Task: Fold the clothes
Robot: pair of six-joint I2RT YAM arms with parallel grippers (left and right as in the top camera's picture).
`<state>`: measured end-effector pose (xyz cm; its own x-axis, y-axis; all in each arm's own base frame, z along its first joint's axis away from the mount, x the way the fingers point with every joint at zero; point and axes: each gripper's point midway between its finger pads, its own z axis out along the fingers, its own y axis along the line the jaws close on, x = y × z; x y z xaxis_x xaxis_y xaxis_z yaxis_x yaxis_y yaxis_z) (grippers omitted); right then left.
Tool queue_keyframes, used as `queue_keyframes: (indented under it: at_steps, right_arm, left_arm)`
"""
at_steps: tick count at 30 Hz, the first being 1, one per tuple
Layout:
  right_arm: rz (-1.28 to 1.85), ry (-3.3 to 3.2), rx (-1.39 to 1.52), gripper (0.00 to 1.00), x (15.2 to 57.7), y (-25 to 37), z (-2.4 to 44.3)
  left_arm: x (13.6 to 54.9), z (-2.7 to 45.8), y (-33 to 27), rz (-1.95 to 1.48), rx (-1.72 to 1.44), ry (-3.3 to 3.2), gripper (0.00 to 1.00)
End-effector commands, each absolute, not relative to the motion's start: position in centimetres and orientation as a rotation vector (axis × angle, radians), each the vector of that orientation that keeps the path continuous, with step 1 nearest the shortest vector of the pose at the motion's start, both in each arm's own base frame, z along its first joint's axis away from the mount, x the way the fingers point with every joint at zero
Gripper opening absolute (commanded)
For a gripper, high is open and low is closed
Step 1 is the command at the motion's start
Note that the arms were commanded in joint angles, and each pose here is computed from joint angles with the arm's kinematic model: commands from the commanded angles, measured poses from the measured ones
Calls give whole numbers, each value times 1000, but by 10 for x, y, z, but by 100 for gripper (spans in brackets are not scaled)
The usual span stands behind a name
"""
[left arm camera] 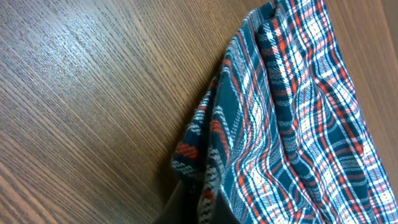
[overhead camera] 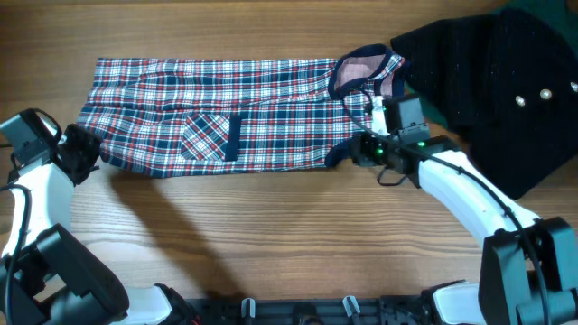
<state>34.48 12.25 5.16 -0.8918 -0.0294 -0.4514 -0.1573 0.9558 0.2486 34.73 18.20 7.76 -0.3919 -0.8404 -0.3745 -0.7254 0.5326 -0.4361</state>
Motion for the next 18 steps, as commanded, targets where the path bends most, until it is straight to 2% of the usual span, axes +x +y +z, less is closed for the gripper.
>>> queue_keyframes:
  at_steps: [1, 5, 18]
  right_arm:
    - [374, 2641, -247, 57, 350, 138, 40]
    - [409, 2665, -352, 58, 344, 159, 22]
    - [571, 2685, -444, 57, 323, 186, 22]
  left_arm:
    - [346, 79, 183, -248, -1260, 2215, 4]
    - [345, 79, 183, -248, -1260, 2216, 4]
    - [344, 78, 182, -247, -1265, 2222, 4]
